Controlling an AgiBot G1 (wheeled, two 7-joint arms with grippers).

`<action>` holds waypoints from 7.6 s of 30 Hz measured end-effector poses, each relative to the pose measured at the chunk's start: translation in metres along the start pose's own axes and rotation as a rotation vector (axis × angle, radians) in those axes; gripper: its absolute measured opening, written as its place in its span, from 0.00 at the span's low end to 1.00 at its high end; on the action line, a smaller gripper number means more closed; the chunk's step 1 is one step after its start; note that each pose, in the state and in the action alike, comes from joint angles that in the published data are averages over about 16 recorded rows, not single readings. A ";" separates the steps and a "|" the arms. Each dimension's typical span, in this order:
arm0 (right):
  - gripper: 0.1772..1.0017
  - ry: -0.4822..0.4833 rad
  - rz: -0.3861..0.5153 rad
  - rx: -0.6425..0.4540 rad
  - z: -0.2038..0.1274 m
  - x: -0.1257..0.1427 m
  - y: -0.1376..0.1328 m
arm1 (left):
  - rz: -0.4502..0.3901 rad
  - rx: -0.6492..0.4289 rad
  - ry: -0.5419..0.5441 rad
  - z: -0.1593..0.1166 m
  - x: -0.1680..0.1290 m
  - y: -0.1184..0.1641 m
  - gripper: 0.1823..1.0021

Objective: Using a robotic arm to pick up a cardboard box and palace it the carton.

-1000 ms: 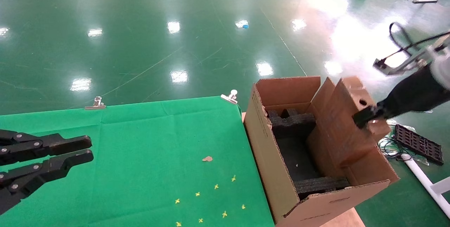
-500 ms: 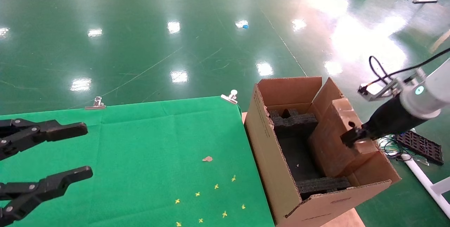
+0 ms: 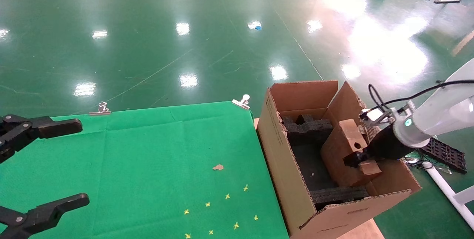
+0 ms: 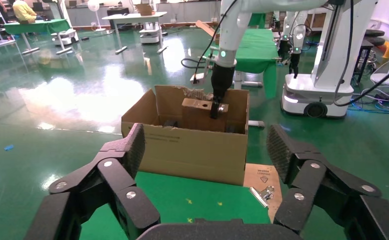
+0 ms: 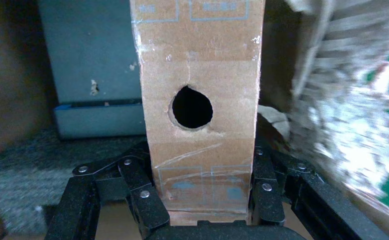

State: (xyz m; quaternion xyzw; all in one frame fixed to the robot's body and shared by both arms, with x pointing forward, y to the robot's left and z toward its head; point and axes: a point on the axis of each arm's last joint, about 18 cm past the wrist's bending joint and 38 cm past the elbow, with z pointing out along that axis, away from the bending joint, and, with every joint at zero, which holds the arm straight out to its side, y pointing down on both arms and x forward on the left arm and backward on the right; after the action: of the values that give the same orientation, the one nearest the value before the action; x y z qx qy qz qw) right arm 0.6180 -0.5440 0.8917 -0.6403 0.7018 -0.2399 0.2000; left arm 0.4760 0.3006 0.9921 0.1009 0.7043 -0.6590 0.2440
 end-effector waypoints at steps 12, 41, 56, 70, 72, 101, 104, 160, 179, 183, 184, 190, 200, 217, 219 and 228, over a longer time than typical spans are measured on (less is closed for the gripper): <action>0.17 -0.007 -0.007 0.030 0.019 0.000 0.005 | 0.000 0.000 0.000 0.000 0.000 0.000 0.95; 0.65 -0.020 -0.042 0.094 -0.027 -0.002 -0.027 | 0.000 0.000 0.000 0.000 0.000 0.000 1.00; 0.93 -0.088 -0.187 0.396 -0.171 -0.003 -0.095 | 0.000 0.000 0.000 0.000 0.000 0.000 1.00; 1.00 -0.196 -0.273 0.506 -0.195 -0.026 -0.107 | 0.000 0.000 -0.001 0.000 0.000 0.000 1.00; 1.00 -0.233 -0.298 0.511 -0.188 -0.036 -0.107 | 0.000 0.000 -0.001 0.000 0.000 0.000 1.00; 1.00 -0.875 -0.733 0.703 -0.130 -0.193 -0.040 | 0.000 0.000 -0.001 0.000 0.000 0.000 1.00; 1.00 -0.926 -0.768 0.742 -0.133 -0.202 -0.029 | 0.000 0.000 -0.001 0.000 0.000 0.000 1.00; 1.00 -1.164 -1.060 1.121 -0.185 -0.223 0.072 | -0.001 0.000 -0.001 0.000 0.000 0.000 1.00; 1.00 -1.163 -1.057 1.118 -0.184 -0.224 0.071 | -0.001 0.000 -0.001 0.000 0.000 0.000 1.00; 1.00 -1.163 -1.057 1.118 -0.184 -0.224 0.071 | -0.001 0.000 -0.001 0.000 0.000 0.000 1.00; 1.00 -1.163 -1.057 1.118 -0.184 -0.224 0.071 | -0.001 0.000 -0.001 0.000 0.000 0.000 1.00; 1.00 -1.163 -1.057 1.117 -0.184 -0.224 0.071 | -0.001 0.000 -0.001 0.000 0.000 0.000 1.00; 1.00 -1.163 -1.056 1.117 -0.184 -0.224 0.071 | -0.001 0.000 -0.001 0.000 0.000 0.000 1.00; 1.00 -1.163 -1.057 1.117 -0.184 -0.224 0.071 | -0.001 0.000 -0.001 0.000 0.000 0.000 1.00; 1.00 -1.163 -1.057 1.117 -0.184 -0.224 0.071 | -0.001 0.000 -0.001 0.000 0.000 0.000 1.00; 1.00 -1.162 -1.057 1.117 -0.184 -0.224 0.071 | -0.001 0.000 -0.001 0.000 0.000 0.000 1.00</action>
State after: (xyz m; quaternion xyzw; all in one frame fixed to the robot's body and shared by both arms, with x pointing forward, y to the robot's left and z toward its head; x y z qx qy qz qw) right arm 0.4755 -0.3021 0.9921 -0.7048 -0.1011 -0.2437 0.6585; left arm 0.4762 0.3009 0.9921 0.1003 0.7041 -0.6592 0.2442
